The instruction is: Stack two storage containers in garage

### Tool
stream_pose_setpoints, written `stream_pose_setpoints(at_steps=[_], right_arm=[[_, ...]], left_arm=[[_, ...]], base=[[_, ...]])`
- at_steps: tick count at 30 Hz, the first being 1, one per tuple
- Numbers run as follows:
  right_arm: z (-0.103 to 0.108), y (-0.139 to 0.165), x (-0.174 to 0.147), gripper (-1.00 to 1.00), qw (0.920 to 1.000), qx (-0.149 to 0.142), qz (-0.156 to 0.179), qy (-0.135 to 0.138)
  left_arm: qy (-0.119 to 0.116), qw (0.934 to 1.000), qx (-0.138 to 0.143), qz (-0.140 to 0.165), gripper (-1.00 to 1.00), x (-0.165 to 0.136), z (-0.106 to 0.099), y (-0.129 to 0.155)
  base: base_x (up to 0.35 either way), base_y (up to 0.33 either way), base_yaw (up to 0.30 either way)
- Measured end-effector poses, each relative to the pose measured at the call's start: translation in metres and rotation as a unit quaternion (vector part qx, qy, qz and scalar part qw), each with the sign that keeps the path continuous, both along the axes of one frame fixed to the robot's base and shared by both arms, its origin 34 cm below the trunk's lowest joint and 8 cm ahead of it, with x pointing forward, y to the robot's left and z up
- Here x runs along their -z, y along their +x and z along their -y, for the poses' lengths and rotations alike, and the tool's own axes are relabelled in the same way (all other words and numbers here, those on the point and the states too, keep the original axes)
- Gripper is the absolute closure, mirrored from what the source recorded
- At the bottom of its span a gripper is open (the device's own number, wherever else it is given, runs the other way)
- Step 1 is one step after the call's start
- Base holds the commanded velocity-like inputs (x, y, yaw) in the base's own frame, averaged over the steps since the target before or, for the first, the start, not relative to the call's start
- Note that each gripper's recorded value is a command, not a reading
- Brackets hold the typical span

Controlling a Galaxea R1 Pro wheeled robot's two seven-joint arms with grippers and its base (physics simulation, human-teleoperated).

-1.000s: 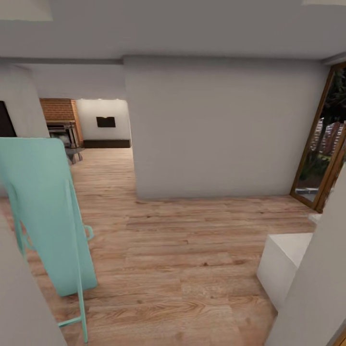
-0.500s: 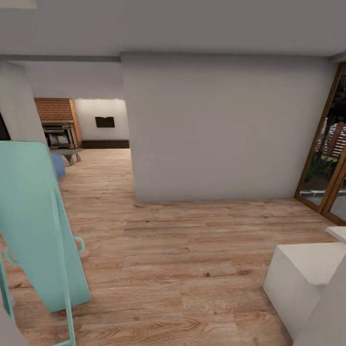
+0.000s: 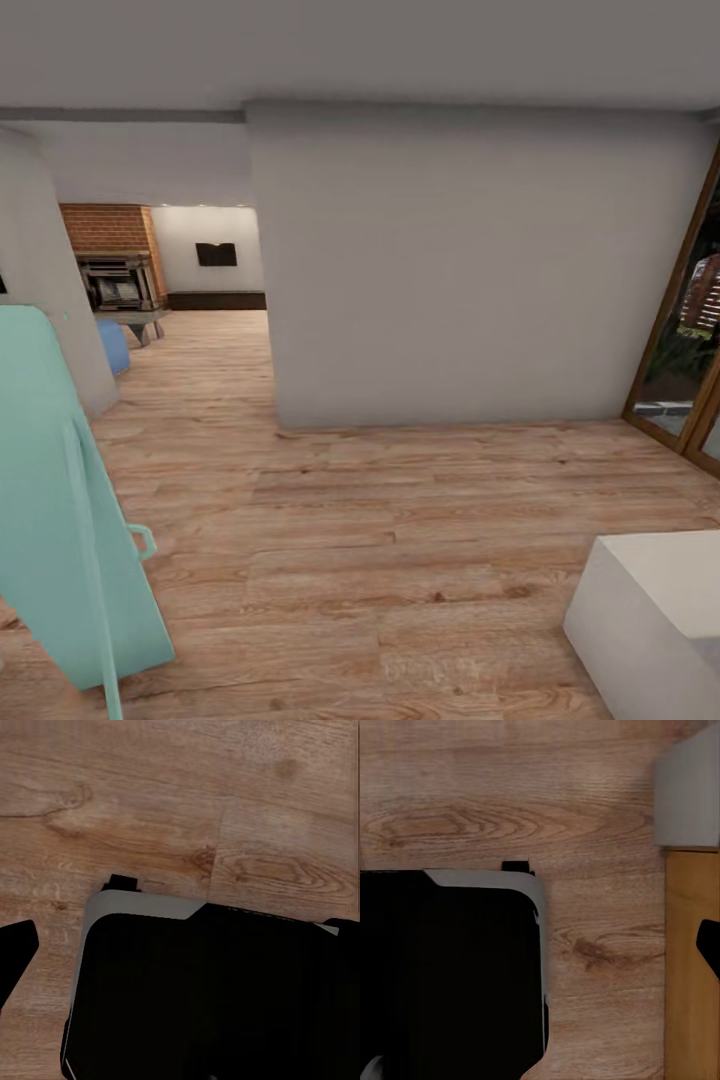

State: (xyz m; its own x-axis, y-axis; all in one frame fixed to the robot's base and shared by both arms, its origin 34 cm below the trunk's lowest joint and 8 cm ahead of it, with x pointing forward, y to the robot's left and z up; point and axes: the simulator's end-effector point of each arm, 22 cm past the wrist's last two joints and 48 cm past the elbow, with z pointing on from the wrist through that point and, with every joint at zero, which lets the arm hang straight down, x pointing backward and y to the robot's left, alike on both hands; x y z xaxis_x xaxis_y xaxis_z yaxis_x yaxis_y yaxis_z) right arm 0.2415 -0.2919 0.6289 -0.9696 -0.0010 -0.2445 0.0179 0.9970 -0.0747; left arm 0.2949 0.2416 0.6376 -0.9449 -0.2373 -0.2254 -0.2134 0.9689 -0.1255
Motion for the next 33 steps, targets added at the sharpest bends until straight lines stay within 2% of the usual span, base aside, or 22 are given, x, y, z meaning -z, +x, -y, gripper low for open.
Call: stream_pose_setpoints(at_steps=[33], right_arm=[[-0.0028, -0.0011, 0.0004, -1.0, 1.0, -0.001, -0.003, 0.001]], left_arm=[[0.001, 1.0, 0.0, 0.0, -1.0, 0.0, -0.001, -0.0001]], base=[[0.324, 0.0, 0.0]])
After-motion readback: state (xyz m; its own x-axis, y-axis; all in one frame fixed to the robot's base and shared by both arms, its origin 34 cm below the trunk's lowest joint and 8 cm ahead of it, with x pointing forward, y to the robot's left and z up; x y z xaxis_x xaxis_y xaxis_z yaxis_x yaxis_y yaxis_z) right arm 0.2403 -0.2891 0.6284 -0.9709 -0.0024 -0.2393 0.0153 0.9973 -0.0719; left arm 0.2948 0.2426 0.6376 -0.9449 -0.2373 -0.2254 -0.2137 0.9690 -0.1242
